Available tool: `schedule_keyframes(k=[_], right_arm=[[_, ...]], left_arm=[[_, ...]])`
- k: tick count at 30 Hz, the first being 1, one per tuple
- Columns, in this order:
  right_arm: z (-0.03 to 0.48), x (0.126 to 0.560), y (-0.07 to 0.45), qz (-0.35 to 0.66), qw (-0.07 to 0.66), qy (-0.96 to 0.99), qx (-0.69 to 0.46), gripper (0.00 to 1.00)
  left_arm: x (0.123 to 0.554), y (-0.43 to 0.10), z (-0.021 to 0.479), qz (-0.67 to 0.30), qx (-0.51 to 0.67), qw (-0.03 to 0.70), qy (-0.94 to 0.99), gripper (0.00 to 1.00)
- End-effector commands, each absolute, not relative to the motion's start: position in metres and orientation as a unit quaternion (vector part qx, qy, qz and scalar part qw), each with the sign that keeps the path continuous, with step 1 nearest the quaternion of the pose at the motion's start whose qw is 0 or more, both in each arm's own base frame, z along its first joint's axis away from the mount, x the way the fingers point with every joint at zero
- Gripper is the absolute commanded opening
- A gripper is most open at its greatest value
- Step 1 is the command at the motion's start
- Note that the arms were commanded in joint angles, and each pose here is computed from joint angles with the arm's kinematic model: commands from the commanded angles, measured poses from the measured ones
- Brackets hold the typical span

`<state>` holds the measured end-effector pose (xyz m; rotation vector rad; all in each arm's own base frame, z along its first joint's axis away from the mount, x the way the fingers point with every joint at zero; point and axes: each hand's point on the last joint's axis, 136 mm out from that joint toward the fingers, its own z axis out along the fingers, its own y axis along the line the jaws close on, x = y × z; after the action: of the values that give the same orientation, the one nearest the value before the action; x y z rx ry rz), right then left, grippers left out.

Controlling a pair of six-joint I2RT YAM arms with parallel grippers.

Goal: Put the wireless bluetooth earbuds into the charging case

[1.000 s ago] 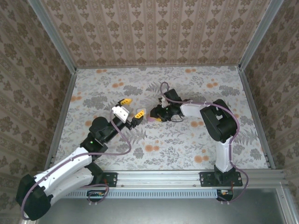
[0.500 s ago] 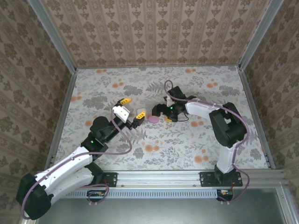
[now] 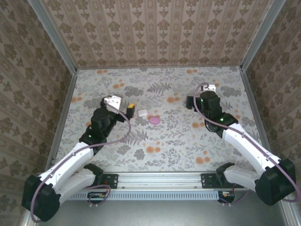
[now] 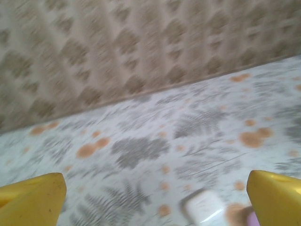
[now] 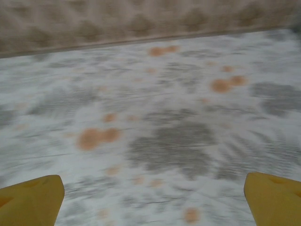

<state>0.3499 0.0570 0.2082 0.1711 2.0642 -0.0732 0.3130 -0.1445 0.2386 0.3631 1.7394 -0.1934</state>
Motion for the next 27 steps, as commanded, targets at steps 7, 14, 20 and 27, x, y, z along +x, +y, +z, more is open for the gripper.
schedule_keyframes(k=[7,14,20,27], right_arm=[[0.14,0.357,-0.03,-0.165,0.482,0.856,0.092,1.0],[0.125,0.392,0.005,-0.082,0.527,0.846,0.027,1.0],[0.113,0.408,0.007,-0.075,0.546,0.834,0.003,1.0],[0.1,0.394,0.01,0.001,0.594,0.804,-0.01,1.0]], left_arm=[[0.33,-0.04,0.207,0.034,0.027,0.572,0.819,1.0],[0.328,-0.007,0.181,0.099,0.022,0.543,0.834,1.0],[0.338,-0.001,0.152,0.086,0.01,0.548,0.832,1.0],[0.353,-0.007,0.13,0.077,0.034,0.546,0.834,1.0]])
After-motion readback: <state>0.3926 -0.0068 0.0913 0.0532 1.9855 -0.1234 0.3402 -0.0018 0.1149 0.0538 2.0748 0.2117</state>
